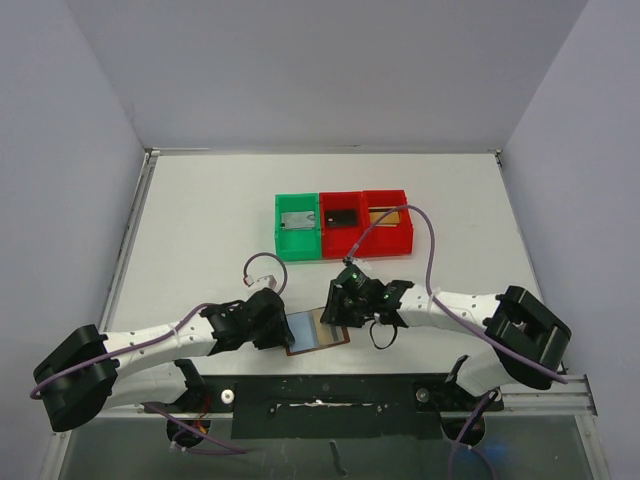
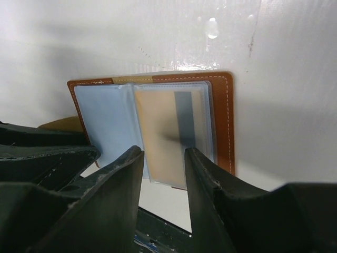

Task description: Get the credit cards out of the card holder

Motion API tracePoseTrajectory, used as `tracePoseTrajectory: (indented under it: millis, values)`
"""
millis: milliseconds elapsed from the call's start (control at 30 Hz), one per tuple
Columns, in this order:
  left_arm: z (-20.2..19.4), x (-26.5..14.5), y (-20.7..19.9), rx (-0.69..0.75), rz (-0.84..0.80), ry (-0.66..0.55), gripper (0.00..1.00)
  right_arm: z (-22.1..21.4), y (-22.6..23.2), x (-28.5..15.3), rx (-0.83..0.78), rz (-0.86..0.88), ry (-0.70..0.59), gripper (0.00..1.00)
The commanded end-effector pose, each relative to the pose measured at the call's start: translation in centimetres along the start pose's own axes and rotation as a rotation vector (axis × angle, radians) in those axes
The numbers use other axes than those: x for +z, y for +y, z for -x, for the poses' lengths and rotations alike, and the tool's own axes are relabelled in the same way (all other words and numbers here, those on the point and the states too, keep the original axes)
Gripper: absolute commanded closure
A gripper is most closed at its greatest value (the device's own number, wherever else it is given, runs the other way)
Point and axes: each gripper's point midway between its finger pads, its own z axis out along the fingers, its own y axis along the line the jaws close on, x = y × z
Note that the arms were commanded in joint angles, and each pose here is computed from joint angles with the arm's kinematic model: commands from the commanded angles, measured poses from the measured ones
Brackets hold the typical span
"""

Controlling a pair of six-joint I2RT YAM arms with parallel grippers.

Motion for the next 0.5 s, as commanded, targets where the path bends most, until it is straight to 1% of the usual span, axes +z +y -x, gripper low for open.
tracePoseTrajectory:
  millis: [0, 100, 333, 467]
  values:
    - [0.9, -0.4, -1.7, 0.011, -0.041, -0.024, 0.68, 2.2, 1.4, -1.6, -0.002, -0.002, -0.085, 0.61]
    - [1.0, -0.4, -1.9, 0.012, -0.044, -0.026, 0.69, 2.2, 0.8, -1.3, -0.015, -0.046, -0.074, 0.60]
    - [1.1, -0.3, -2.0, 0.015, -0.043, -0.026, 0.69, 0.7, 0.5, 0.6, -0.048, -0.102, 0.007, 0.60]
    - [1.0, -0.3, -1.9, 0.015, -0.042, -0.025, 0.69, -0.1, -0.6, 1.2, -0.079, -0.211, 0.037, 0.60]
